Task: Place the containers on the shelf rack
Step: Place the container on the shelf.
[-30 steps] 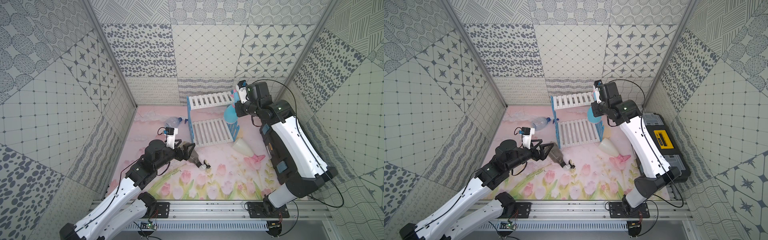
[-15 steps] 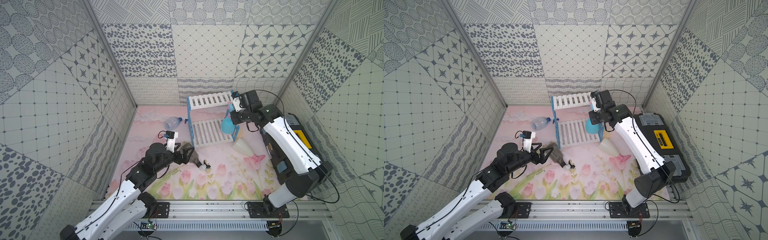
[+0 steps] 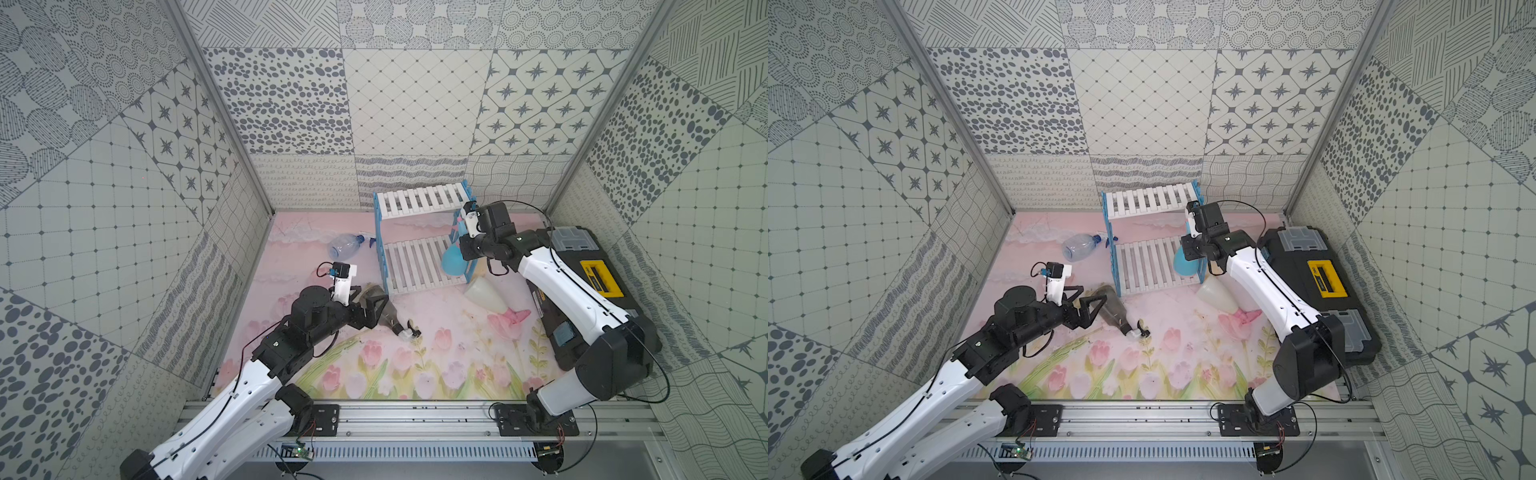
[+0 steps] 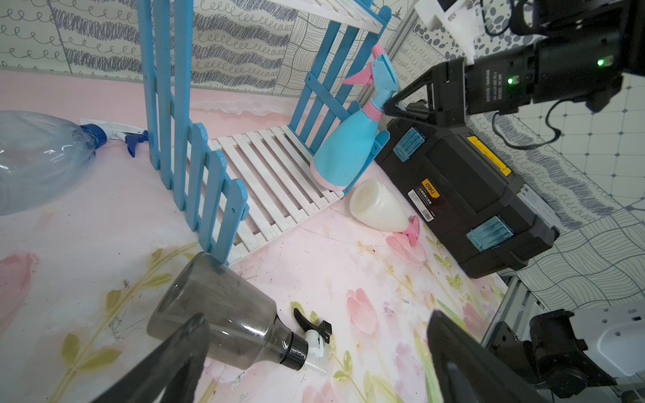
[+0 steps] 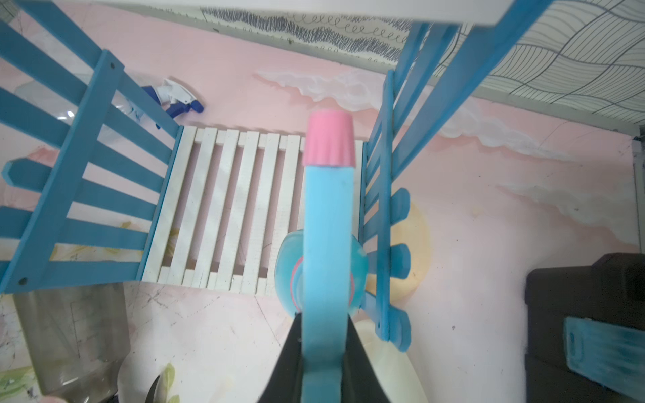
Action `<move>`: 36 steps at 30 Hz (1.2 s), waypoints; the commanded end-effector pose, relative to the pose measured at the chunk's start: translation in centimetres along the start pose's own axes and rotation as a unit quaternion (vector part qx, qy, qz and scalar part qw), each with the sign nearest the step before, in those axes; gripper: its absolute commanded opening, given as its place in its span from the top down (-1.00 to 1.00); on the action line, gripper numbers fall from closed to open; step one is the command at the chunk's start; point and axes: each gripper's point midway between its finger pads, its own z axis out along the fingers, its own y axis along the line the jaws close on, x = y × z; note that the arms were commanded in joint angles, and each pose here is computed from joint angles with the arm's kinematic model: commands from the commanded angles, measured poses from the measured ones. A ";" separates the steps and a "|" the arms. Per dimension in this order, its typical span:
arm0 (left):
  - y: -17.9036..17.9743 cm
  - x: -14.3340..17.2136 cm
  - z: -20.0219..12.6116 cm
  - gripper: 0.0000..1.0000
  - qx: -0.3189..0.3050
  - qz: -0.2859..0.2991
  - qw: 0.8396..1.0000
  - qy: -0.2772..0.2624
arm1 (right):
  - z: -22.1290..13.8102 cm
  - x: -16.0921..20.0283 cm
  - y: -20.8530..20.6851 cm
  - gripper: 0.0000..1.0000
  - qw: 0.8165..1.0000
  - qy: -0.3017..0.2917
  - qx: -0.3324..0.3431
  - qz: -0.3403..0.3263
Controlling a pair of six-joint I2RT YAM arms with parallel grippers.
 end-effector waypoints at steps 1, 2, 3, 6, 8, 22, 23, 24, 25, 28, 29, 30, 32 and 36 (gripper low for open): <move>0.5 -0.5 -0.2 -0.98 -0.012 0.020 1.000 -0.011 | 1.2 -3.7 0.2 1.00 0.997 -0.072 -0.013 -0.001; 0.5 -0.4 -0.2 -0.98 -0.013 0.022 1.000 -0.010 | 1.6 -3.9 0.0 1.00 0.997 -0.077 -0.012 0.000; 0.4 -0.4 -0.2 -0.98 -0.012 0.024 1.000 -0.008 | 1.8 -4.2 -0.2 1.00 0.997 -0.082 -0.009 0.001; 0.3 -0.3 -0.4 -0.98 -0.009 0.032 0.999 -0.004 | 2.7 -5.1 -0.4 1.00 0.995 -0.101 -0.003 0.000; 0.2 -0.2 -0.5 -0.98 -0.008 0.033 0.999 -0.003 | 3.3 -5.5 -0.5 1.00 0.994 -0.107 0.003 -0.003; -0.3 0.2 -0.4 -0.98 0.013 0.033 0.999 -0.006 | 6.7 -6.4 -1.1 1.00 0.993 -0.112 0.020 -0.011; -0.2 0.3 -0.3 -0.98 0.013 0.032 0.999 -0.005 | 7.0 -6.4 -1.0 1.00 0.994 -0.111 0.020 -0.010; -0.2 0.3 -0.3 -0.98 0.013 0.032 0.999 -0.005 | 7.2 -6.4 -1.0 1.00 0.994 -0.109 0.020 -0.010; -0.3 0.4 -0.3 -0.98 0.014 0.032 0.999 -0.004 | 7.4 -6.3 -1.0 1.00 0.994 -0.108 0.020 -0.009; -0.2 0.4 -0.3 -0.98 0.012 0.033 0.999 -0.002 | 8.0 -6.0 -0.9 1.00 0.995 -0.102 0.018 -0.009; -0.1 0.4 -0.3 -0.98 0.011 0.033 0.999 -0.002 | 8.2 -5.7 -0.9 1.00 0.995 -0.099 0.017 -0.009; -0.1 0.4 -0.3 -0.98 0.011 0.034 0.999 -0.004 | 8.3 -5.6 -0.9 1.00 0.995 -0.097 0.016 -0.008; -0.1 0.5 -0.2 -0.98 0.011 0.033 0.999 -0.002 | 8.5 -5.3 -0.8 1.00 0.996 -0.093 0.013 -0.008; 0.0 0.7 -0.1 -0.98 0.011 0.031 0.999 0.000 | 9.1 -4.6 -0.6 1.00 0.997 -0.081 0.010 -0.011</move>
